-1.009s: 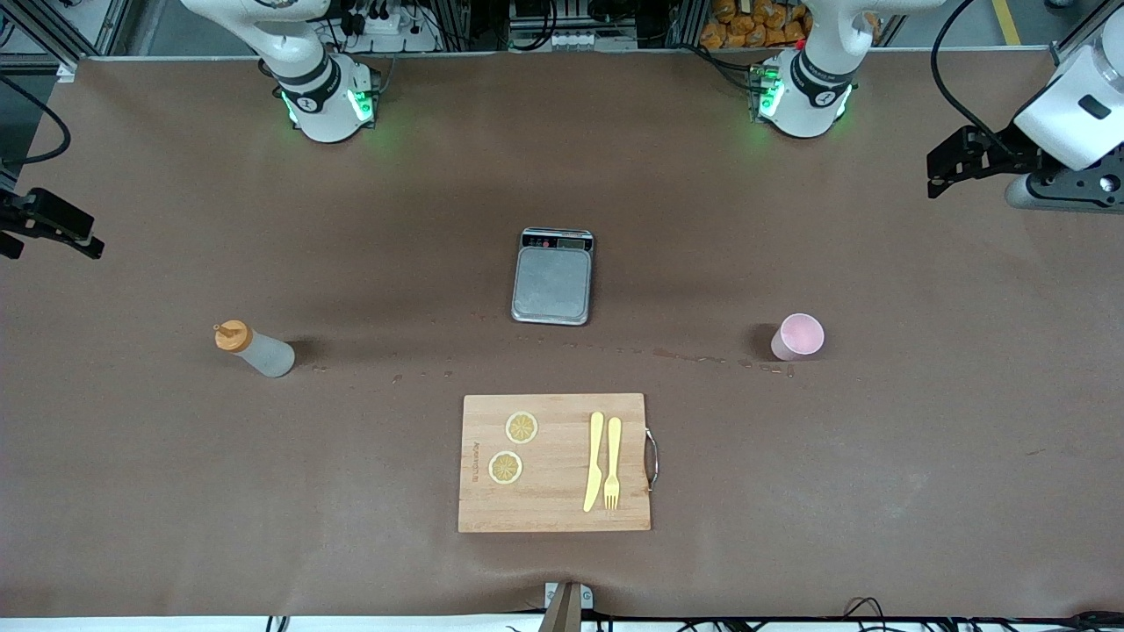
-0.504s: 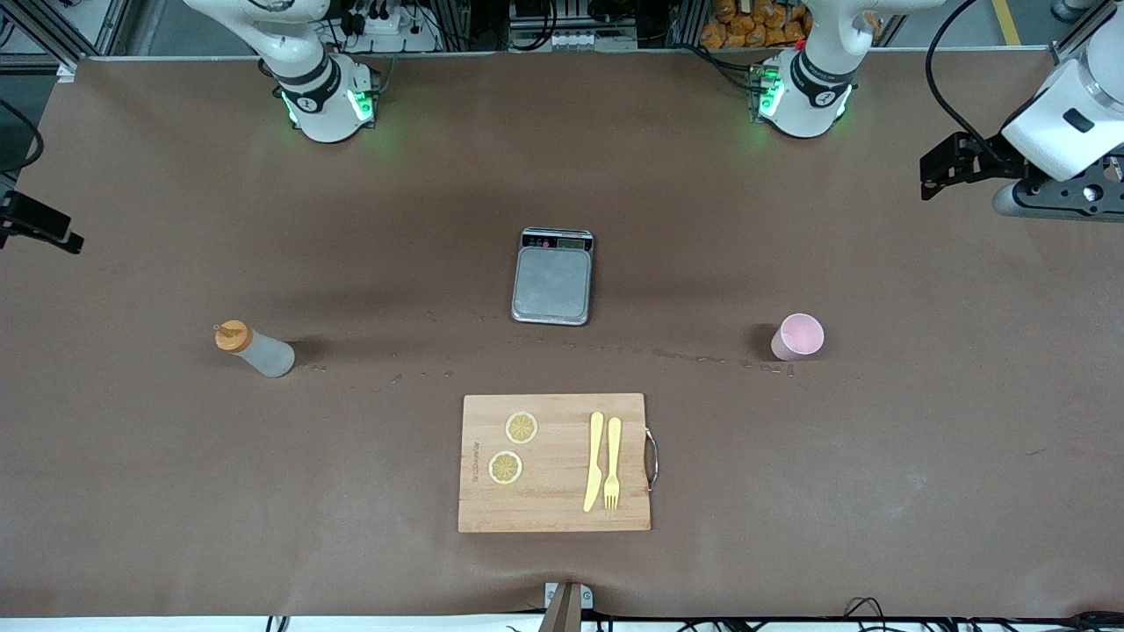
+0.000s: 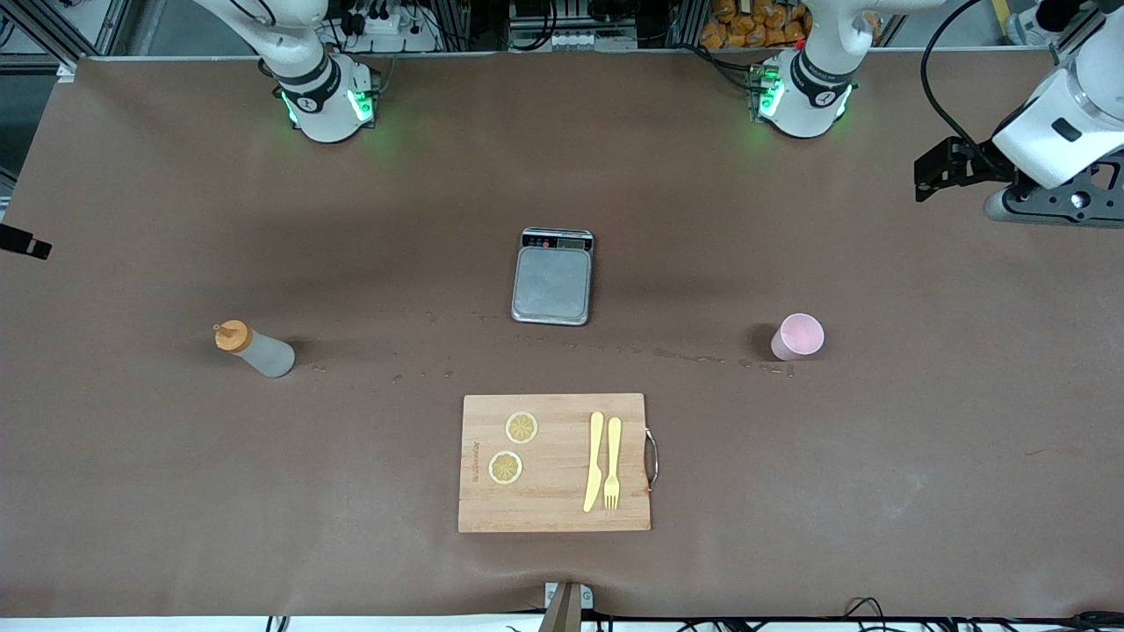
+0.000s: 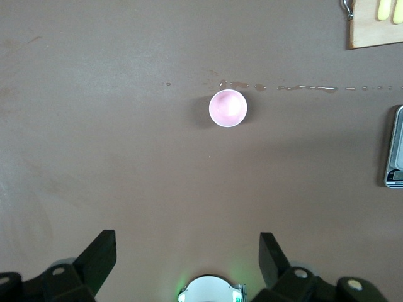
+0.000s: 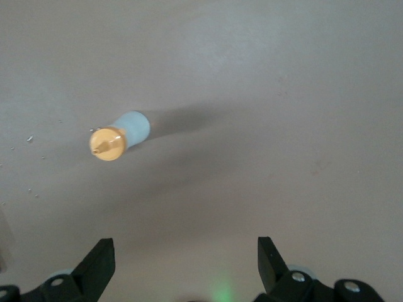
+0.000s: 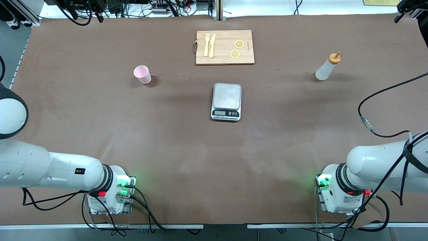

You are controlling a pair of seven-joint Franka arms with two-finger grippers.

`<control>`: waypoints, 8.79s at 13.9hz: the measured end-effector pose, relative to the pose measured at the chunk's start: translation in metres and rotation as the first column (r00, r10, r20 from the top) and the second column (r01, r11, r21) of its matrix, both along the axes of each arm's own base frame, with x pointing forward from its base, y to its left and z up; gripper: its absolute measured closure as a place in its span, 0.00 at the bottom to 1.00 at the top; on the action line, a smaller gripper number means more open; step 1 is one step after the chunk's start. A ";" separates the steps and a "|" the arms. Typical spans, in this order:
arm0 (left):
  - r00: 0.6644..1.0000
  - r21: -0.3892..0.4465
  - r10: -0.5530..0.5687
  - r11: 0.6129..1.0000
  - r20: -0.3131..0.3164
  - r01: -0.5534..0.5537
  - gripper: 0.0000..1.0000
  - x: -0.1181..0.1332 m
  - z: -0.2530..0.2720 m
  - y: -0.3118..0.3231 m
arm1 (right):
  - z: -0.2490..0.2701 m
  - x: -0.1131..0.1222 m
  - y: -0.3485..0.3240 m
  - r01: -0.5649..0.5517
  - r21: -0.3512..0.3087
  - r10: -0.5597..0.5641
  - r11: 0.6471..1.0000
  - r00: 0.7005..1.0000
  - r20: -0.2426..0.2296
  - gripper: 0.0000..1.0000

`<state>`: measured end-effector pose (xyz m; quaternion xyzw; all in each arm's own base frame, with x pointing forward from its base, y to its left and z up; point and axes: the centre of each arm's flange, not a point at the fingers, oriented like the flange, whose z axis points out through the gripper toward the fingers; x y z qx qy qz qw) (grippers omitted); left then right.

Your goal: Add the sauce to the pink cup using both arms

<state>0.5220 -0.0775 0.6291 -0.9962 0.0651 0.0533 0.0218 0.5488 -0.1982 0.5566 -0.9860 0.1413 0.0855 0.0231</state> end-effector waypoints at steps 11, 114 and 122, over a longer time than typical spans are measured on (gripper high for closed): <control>1.000 0.001 0.002 1.000 -0.011 -0.002 0.00 0.002 -0.006 0.001 | -0.113 0.010 -0.046 0.684 -0.005 -0.658 0.729 0.700 -0.277 0.00; 0.908 -0.202 0.406 0.885 -0.106 -0.420 0.96 0.009 -0.258 -0.283 | -0.245 0.114 0.269 0.959 -0.139 -0.890 0.248 0.169 -0.424 0.55; 0.878 -0.221 0.460 0.850 -0.129 -0.478 0.96 -0.042 -0.339 -0.420 | -0.246 0.108 0.308 0.946 -0.194 -0.920 0.260 0.182 -0.347 0.56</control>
